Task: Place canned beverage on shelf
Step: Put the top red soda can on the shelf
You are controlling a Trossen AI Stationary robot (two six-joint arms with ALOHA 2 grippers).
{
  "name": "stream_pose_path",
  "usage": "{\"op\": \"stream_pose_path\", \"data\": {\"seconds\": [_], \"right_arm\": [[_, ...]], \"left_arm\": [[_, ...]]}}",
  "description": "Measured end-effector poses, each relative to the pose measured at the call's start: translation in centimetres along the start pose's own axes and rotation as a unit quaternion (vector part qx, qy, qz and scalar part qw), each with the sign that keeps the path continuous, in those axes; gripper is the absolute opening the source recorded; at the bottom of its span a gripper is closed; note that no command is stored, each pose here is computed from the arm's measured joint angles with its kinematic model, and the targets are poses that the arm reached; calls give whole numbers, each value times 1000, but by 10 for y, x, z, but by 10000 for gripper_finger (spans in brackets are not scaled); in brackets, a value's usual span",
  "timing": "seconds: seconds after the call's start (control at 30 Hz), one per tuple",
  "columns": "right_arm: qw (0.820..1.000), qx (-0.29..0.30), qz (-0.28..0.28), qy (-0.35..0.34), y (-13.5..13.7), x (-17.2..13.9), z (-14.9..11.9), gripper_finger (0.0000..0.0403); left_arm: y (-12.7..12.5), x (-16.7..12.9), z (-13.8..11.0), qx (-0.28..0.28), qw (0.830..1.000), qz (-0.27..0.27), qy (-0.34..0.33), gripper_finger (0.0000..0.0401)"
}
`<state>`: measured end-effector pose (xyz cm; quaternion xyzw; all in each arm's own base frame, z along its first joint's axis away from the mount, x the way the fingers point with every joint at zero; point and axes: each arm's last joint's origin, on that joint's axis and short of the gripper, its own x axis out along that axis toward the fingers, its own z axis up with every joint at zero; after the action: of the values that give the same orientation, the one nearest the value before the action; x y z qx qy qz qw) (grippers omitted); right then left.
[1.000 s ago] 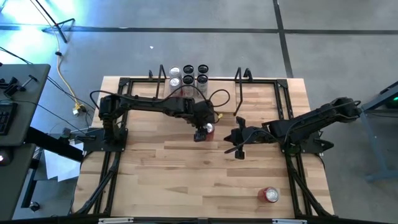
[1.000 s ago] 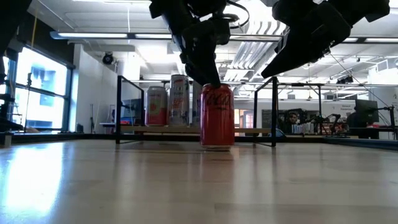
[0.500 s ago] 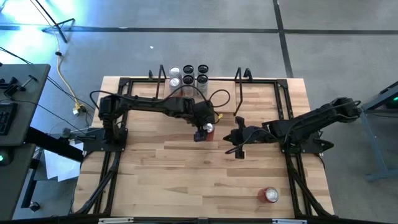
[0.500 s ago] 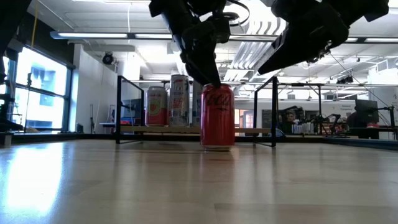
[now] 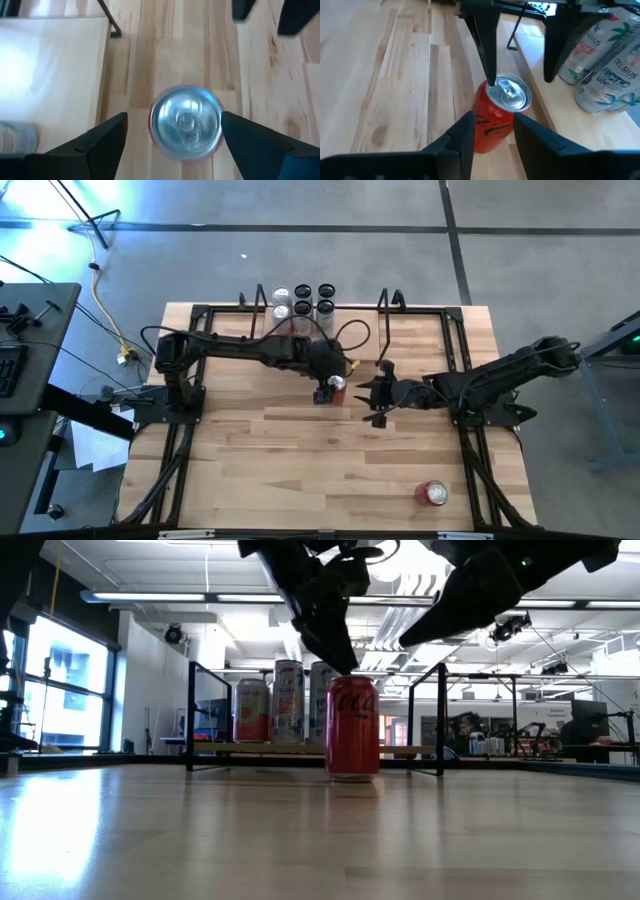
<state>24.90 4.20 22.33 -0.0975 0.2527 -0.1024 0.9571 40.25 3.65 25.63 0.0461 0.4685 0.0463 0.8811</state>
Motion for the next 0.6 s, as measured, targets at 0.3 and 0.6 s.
{"op": "stream_pose_path", "data": {"seconds": [0.3,0.6], "right_arm": [[1000,7,7,-6,-1,1,2,129],[1000,-13,20,-1,-1,1,0,129]], "left_arm": [[-13,-51,0,4,999,-2,-37,310],[-45,-47,-74,-12,987,17,-162,310]]}}
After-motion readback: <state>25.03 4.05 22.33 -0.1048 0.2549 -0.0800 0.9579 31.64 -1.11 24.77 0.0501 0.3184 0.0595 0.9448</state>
